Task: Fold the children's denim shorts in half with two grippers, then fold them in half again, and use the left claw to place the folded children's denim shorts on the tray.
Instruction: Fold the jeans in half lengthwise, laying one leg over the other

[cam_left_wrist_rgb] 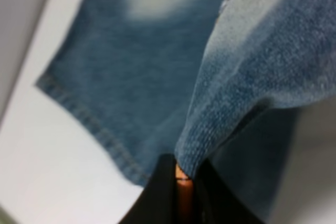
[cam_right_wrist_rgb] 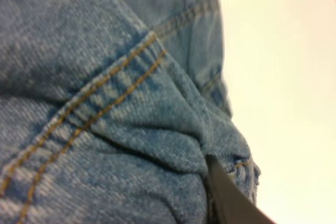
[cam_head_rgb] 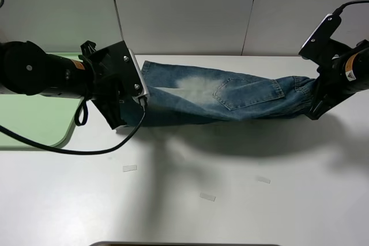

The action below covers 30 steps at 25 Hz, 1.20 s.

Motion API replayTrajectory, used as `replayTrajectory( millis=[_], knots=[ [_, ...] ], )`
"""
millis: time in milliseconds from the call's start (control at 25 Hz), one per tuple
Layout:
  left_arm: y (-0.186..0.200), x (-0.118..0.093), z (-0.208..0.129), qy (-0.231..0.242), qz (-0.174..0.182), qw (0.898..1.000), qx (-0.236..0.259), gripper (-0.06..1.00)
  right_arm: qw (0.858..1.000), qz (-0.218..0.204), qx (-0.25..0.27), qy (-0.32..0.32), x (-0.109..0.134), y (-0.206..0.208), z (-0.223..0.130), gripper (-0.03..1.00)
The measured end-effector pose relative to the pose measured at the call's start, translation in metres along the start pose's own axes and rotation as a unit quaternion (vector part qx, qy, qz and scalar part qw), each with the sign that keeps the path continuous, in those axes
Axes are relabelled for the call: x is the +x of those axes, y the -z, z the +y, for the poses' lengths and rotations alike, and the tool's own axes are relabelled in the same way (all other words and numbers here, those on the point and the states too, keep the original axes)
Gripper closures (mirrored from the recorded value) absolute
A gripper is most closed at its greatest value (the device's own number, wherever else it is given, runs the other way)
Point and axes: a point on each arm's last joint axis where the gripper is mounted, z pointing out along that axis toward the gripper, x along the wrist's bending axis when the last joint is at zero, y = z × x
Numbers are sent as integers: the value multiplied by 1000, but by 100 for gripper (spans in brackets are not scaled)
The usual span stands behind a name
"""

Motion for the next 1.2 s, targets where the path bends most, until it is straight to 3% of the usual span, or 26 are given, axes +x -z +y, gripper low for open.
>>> replayTrajectory(
  millis=[160,440,720,920,1200],
  knots=[
    [-1,12,-5,10,33,999,-1,93,999,-10,-24,-25,-9,-2,-3,89],
    [-23,15,-8,11,33,999,11,93,994,-24,-61,-88,-22,-4,-8,89],
    [-51,22,-5,-4,77,997,-5,93,981,-41,-107,-158,-37,-6,-15,89],
    [-73,21,-3,-18,78,997,-8,93,978,-21,-85,-191,-33,-28,-26,89],
    [-90,13,-14,-40,88,995,-9,93,982,5,-58,-182,-31,-63,-27,89]
  ],
)
